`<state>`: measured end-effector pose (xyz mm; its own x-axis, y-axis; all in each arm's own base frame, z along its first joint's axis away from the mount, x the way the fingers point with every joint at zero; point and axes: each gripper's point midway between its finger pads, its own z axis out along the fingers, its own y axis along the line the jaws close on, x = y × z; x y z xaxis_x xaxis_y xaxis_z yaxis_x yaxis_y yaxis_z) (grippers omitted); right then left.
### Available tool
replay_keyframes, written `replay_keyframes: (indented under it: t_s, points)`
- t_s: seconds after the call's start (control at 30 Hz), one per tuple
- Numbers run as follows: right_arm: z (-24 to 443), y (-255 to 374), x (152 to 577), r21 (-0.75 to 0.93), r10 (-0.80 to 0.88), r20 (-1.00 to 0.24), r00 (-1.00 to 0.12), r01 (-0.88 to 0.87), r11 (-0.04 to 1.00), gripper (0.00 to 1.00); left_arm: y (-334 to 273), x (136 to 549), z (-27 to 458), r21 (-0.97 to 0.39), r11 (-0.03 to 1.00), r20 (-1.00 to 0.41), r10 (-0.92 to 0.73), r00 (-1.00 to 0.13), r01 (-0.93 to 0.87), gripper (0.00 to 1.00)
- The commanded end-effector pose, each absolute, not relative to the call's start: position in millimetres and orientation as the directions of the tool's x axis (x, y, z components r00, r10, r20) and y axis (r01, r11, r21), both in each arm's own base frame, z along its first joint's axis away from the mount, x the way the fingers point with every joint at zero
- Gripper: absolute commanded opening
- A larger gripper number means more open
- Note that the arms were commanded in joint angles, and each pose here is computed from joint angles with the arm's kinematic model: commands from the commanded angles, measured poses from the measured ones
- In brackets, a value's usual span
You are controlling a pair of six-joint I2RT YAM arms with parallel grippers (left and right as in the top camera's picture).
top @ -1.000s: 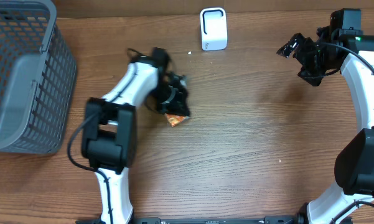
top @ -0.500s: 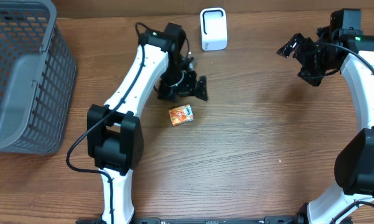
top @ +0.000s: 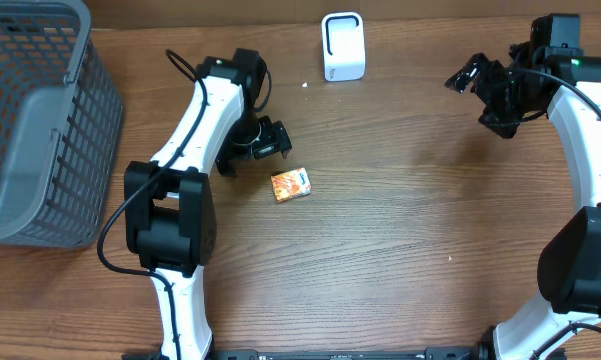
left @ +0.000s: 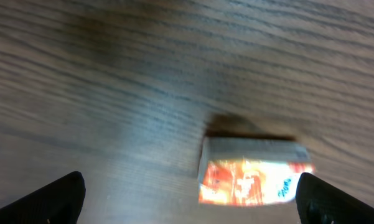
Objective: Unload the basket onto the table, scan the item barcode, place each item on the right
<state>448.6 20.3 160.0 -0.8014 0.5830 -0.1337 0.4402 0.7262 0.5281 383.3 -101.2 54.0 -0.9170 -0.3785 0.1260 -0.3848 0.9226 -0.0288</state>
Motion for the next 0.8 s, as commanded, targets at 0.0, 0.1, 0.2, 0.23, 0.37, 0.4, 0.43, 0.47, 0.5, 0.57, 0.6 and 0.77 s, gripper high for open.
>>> replay_keyframes:
  t_s: [0.0, 0.1, 0.2, 0.23, 0.37, 0.4, 0.43, 0.47, 0.5, 0.57, 0.6, 0.77]
  points:
    - [174.1, 18.1, 452.2, 0.538, 0.582, -0.174, -0.794, 0.418, 0.732, 1.00, -98.3, 377.8, 40.0, 0.004, 0.907, 0.134, -0.419, -0.898, -0.422, 1.00]
    - [178.4, 20.2, 458.4, 0.561, 0.583, -0.189, -0.790, 0.400, 0.724, 1.00, -92.4, 377.6, 38.3, 0.011, 0.899, 0.136, -0.434, -0.891, -0.437, 1.00]
    - [180.0, 23.7, 458.3, 0.577, 0.579, -0.180, -0.795, 0.391, 0.717, 1.00, -75.6, 381.2, 38.3, 0.009, 0.874, 0.139, -0.482, -0.865, -0.486, 1.00]
    - [182.4, 27.4, 459.2, 0.595, 0.573, -0.176, -0.800, 0.377, 0.710, 1.00, -68.4, 381.7, 38.4, 0.013, 0.857, 0.141, -0.511, -0.848, -0.514, 1.00]
    - [195.3, 55.1, 466.4, 0.628, 0.400, -0.298, -0.867, 0.138, 0.766, 1.00, -52.9, 384.2, 39.3, -0.016, 0.807, 0.171, -0.579, -0.797, -0.590, 1.00]
    - [195.7, 64.8, 466.4, 0.609, 0.334, -0.341, -0.879, 0.064, 0.791, 1.00, -51.2, 385.2, 39.4, -0.025, 0.801, 0.175, -0.586, -0.791, -0.598, 1.00]
    - [195.0, 74.4, 465.3, 0.591, 0.275, -0.374, -0.886, 0.001, 0.807, 1.00, -48.9, 385.6, 39.6, -0.030, 0.795, 0.180, -0.592, -0.786, -0.606, 1.00]
    - [192.1, 89.8, 462.2, 0.565, 0.191, -0.409, -0.892, -0.083, 0.821, 1.00, -47.6, 385.9, 39.7, -0.036, 0.791, 0.183, -0.596, -0.782, -0.611, 1.00]
    - [189.2, 103.0, 458.9, 0.545, 0.126, -0.431, -0.894, -0.147, 0.826, 1.00, -46.0, 386.1, 39.7, -0.035, 0.788, 0.183, -0.599, -0.779, -0.614, 1.00]
    - [181.1, 132.0, 450.3, 0.506, -0.005, -0.466, -0.885, -0.272, 0.818, 0.99, -44.4, 386.5, 39.6, -0.035, 0.786, 0.182, -0.602, -0.777, -0.617, 1.00]
    - [174.3, 148.6, 445.3, 0.482, -0.075, -0.479, -0.874, -0.334, 0.810, 0.97, -44.1, 387.1, 39.6, -0.037, 0.785, 0.181, -0.603, -0.777, -0.618, 1.00]
    - [145.4, 216.6, 428.5, 0.426, -0.275, -0.497, -0.823, -0.507, 0.749, 0.91, -45.3, 386.4, 39.7, -0.038, 0.787, 0.184, -0.600, -0.778, -0.616, 1.00]
